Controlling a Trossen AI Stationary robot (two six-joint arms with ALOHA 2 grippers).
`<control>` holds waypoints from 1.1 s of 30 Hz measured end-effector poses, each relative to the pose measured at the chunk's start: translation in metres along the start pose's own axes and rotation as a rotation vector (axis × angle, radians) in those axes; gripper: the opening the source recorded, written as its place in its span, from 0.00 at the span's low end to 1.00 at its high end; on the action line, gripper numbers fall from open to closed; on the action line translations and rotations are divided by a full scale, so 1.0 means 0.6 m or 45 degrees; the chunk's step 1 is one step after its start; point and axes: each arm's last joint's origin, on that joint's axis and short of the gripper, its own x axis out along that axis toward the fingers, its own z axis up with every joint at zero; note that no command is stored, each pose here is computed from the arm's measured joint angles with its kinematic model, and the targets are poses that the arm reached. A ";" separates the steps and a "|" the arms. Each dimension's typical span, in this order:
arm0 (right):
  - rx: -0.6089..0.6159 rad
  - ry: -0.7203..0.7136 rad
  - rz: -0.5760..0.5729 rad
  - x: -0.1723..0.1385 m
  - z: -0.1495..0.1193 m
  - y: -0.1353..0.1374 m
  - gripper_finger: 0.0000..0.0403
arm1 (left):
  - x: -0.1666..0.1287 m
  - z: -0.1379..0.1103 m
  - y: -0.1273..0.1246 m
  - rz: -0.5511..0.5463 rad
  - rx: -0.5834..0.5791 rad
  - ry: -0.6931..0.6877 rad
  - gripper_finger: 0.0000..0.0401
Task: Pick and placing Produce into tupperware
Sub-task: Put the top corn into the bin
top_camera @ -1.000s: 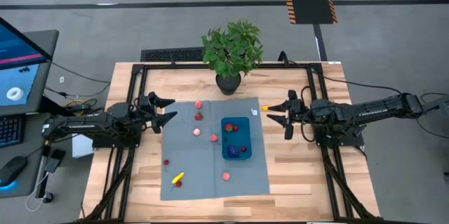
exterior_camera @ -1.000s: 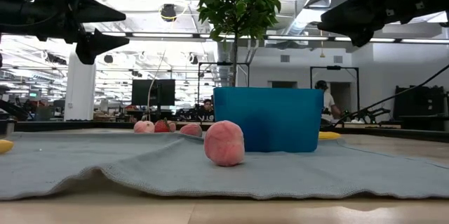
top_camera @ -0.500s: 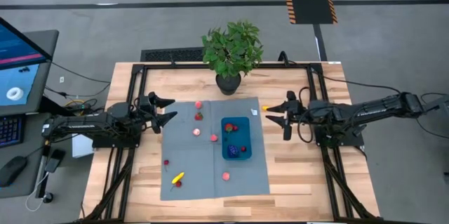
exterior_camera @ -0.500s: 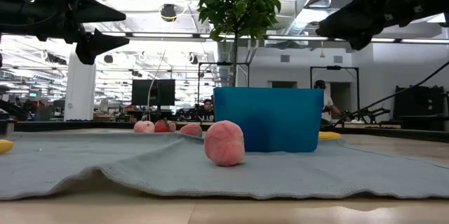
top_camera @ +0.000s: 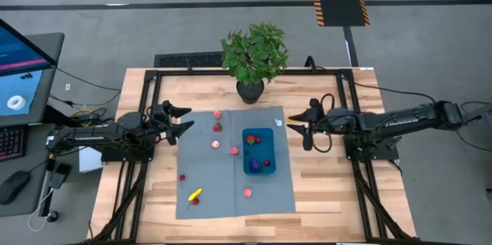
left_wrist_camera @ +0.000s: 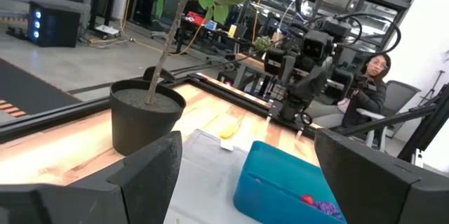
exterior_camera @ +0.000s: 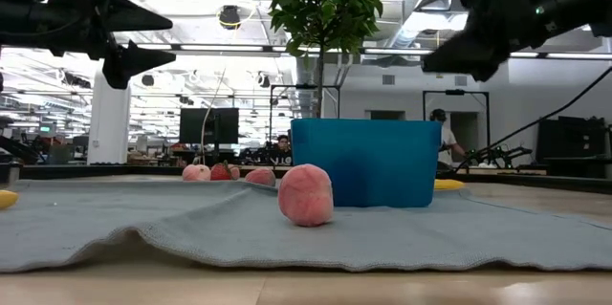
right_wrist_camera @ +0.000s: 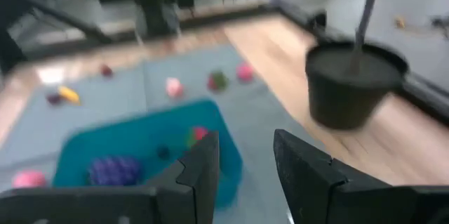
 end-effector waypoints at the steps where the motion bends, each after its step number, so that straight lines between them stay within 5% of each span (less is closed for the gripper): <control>1: -0.002 0.041 -0.018 0.000 -0.003 -0.004 0.40 | 0.000 0.000 0.000 0.001 0.000 0.003 0.79; 17: 0.135 0.524 -0.363 0.034 -0.041 -0.079 0.40 | 0.000 0.001 -0.001 -0.005 -0.005 -0.009 0.79; 33: 0.026 0.989 -0.288 0.096 -0.020 -0.116 0.40 | 0.000 0.001 -0.003 -0.062 -0.017 0.009 0.79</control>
